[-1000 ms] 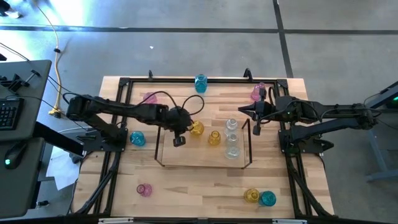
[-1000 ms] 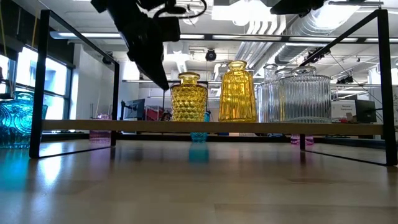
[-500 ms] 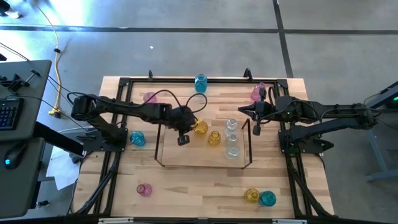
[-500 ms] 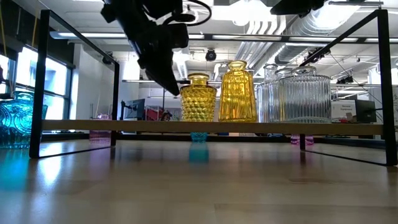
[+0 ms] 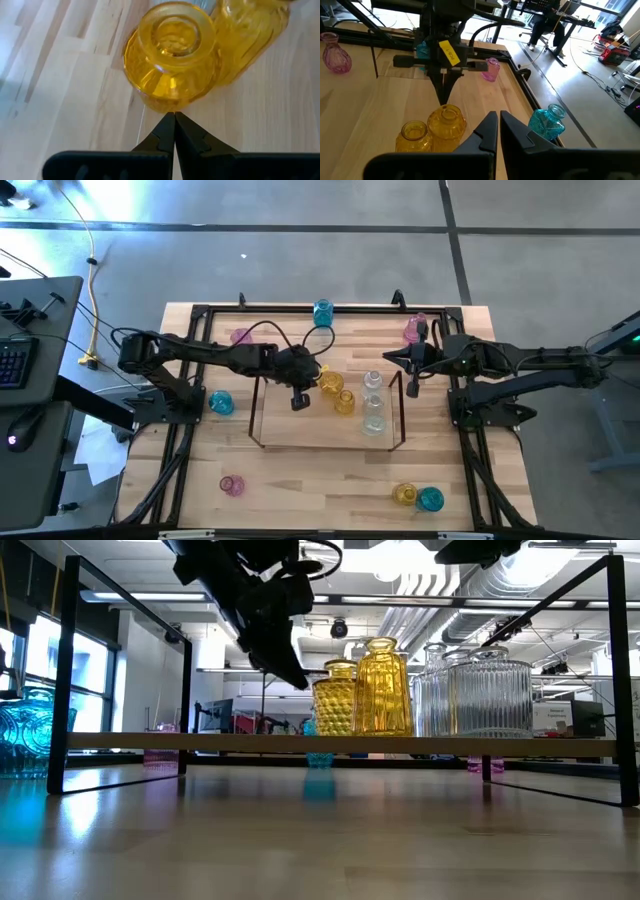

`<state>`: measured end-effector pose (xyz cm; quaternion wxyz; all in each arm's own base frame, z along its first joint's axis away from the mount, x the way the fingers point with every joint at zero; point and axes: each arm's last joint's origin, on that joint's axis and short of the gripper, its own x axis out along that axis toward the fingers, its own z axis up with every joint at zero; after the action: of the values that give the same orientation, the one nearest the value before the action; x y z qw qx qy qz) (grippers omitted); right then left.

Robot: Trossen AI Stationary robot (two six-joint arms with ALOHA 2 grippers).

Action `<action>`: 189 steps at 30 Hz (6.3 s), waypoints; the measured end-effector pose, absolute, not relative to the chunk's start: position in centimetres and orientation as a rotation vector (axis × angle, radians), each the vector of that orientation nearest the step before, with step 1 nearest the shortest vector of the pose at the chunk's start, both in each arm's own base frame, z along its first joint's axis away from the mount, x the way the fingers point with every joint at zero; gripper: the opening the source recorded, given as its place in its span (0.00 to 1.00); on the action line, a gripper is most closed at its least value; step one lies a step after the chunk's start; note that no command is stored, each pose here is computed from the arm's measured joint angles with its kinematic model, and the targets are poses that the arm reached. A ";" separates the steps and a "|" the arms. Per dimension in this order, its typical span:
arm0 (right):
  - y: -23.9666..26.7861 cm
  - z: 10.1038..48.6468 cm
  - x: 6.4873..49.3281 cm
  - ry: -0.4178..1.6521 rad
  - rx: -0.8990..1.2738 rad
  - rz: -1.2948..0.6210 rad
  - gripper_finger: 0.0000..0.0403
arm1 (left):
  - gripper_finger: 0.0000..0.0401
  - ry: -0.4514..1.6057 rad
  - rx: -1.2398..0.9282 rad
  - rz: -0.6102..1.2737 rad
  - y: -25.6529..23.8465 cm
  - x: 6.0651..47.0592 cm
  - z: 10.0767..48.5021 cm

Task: Sort vases onto shelf
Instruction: Put the top yellow vase on the shelf aligned with the other yellow vase, then put the yellow vase on the shelf aligned with the other yellow vases

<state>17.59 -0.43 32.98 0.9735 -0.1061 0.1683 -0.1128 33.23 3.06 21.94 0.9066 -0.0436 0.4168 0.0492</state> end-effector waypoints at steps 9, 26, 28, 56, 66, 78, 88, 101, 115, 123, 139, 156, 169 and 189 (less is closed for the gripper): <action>-0.4 33.0 17.6 0.338 -0.204 -0.229 0.00 | 0.00 0.853 -0.077 0.091 3.2 33.9 21.1; -0.4 33.0 17.6 0.338 -0.207 -0.228 0.00 | 0.00 0.775 -0.045 0.089 3.6 34.5 21.7; -0.4 33.0 17.6 0.338 -0.207 -0.229 0.00 | 0.00 0.768 -0.041 0.084 3.6 34.5 21.7; -0.4 32.9 17.6 0.347 -0.205 -0.228 0.00 | 0.00 0.751 -0.033 0.174 5.8 36.0 19.2; -0.4 32.8 17.5 0.354 -0.205 -0.228 0.00 | 0.00 0.727 -0.043 0.146 5.6 36.2 19.3; -0.4 32.8 17.5 0.353 -0.205 -0.228 0.00 | 0.00 0.698 -0.045 0.116 5.2 36.5 19.5; -0.4 32.8 17.5 0.361 -0.203 -0.227 0.00 | 0.00 0.704 -0.034 0.118 5.2 35.9 20.3; 2.4 33.1 17.8 0.349 -0.184 -0.091 0.00 | 0.00 0.488 0.001 0.094 3.8 31.9 24.8; 12.6 34.1 21.7 0.862 -0.045 -0.010 0.00 | 0.00 0.247 0.043 0.110 2.8 24.9 28.5; 19.3 33.7 21.5 1.193 0.153 -0.194 0.07 | 0.00 0.212 0.055 0.126 2.6 23.4 28.3; 26.8 26.4 23.0 1.492 0.345 -0.337 0.59 | 0.00 0.216 0.025 0.143 2.7 23.3 28.1; 27.3 24.3 23.4 1.497 0.352 -0.433 0.63 | 0.00 0.274 -0.006 0.144 2.6 23.2 27.6; 26.8 21.9 23.5 1.558 0.365 -0.390 0.63 | 0.00 0.271 0.002 0.142 2.6 23.2 27.6; 25.3 22.4 24.6 1.576 0.311 -0.301 0.29 | 0.00 0.295 0.002 0.141 2.6 23.1 27.4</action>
<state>24.55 25.35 22.37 0.6844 0.1386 0.7031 -0.1343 23.14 2.57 27.38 0.9867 0.0010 0.1469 0.0702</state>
